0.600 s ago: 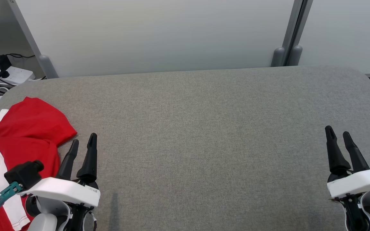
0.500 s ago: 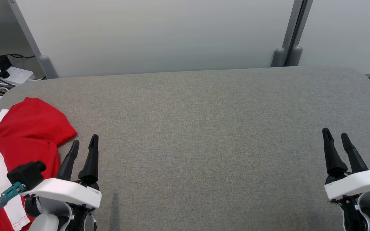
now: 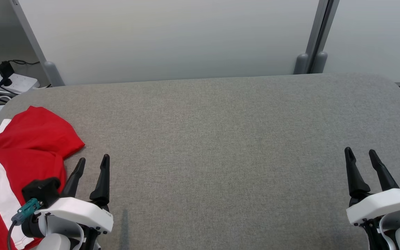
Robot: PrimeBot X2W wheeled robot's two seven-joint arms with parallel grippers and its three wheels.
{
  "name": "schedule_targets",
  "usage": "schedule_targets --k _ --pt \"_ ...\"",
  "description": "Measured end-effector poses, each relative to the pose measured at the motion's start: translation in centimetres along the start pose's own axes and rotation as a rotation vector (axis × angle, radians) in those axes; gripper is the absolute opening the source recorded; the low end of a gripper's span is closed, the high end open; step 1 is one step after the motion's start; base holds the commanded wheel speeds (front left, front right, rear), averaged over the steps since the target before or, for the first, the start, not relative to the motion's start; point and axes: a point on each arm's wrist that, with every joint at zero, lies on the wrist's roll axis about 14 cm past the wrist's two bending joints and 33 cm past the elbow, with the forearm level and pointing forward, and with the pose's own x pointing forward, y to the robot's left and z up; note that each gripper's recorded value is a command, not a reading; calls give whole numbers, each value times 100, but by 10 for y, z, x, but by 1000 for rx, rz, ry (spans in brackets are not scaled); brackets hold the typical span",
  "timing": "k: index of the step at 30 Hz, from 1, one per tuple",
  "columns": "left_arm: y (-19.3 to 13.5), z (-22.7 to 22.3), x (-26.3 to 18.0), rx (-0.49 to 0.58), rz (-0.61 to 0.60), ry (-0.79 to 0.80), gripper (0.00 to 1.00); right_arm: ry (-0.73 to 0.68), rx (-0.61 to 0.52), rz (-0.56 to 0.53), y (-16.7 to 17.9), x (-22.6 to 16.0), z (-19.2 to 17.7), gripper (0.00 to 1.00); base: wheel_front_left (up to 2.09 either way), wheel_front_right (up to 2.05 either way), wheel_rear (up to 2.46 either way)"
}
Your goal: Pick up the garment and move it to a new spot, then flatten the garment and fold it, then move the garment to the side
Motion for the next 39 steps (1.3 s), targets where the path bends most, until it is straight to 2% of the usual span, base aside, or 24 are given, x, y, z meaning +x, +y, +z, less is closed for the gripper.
schedule_targets --k 10,27,39 --pt "-1 3 5 116 1 -13 100 13 -88 -3 -2 -2 -8 100 0 0 0" --pt "12 -1 3 146 45 10 100 26 -154 24 3 -5 -19 100 0 0 0" --pt "14 -3 2 244 54 16 100 15 -237 57 6 -6 -17 100 0 0 0"
